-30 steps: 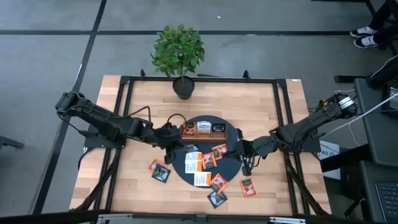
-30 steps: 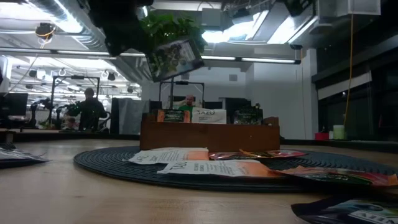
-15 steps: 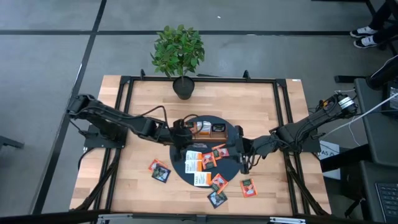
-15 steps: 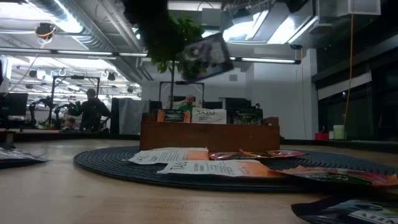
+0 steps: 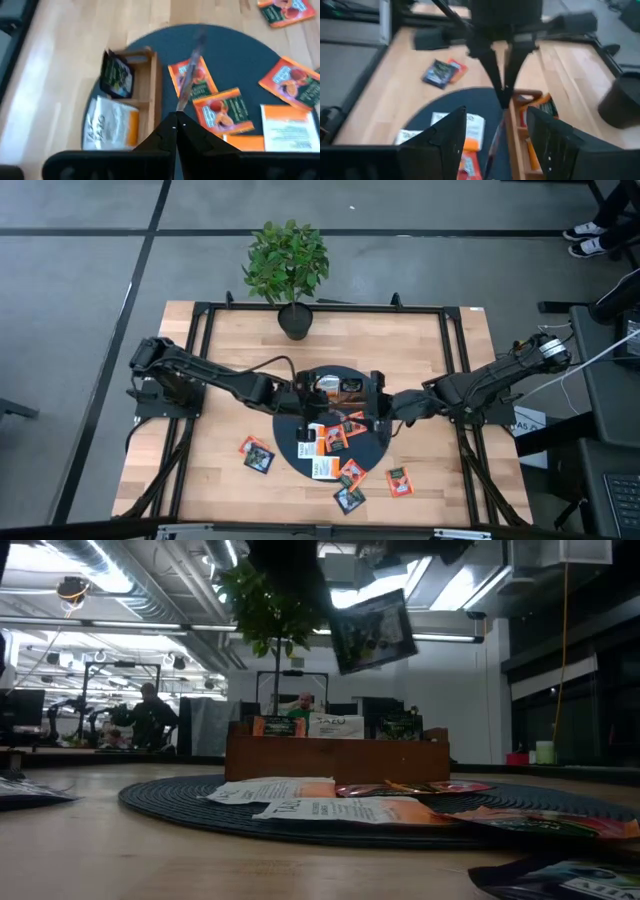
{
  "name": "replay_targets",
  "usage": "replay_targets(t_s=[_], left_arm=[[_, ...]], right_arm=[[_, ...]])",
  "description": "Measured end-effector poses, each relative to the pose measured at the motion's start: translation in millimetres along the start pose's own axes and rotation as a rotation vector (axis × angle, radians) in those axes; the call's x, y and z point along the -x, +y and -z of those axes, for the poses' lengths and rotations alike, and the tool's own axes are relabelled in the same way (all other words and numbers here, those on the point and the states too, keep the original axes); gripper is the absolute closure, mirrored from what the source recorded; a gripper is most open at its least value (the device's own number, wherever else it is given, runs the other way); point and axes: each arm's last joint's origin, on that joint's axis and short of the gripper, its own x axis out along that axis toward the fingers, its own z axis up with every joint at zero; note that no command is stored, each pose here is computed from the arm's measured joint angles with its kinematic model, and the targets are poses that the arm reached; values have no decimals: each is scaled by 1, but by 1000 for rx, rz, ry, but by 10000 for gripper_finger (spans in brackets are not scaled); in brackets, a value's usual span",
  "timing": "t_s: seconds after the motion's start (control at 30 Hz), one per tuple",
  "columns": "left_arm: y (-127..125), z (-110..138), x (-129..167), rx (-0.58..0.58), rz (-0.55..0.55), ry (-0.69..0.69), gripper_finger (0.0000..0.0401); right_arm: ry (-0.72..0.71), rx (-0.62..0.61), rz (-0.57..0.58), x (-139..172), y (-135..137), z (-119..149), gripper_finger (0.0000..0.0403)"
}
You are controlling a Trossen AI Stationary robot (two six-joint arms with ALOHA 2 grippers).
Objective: Pick & Place Tea
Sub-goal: Put the violet tea bag into the right side of the wooden organizer
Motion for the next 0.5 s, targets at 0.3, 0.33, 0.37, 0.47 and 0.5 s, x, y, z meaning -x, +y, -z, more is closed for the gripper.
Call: replay_targets(t_s=[0.3,0.33,0.37,0.47,0.5], left_arm=[[-4,-3,2,-31,-64,-9,398],[-4,-3,3,-33,-63,-9,398],[-5,-3,3,-34,-62,-8,398],[-5,-3,3,-34,-63,-5,398],[-5,-3,3,-34,-63,-5,398]], right_arm=[[103,84,48,-37,2,7,197],[111,83,54,-41,1,7,197],[120,80,60,-44,0,8,197],[129,73,70,-51,-2,6,197],[137,72,71,-53,-3,6,197]])
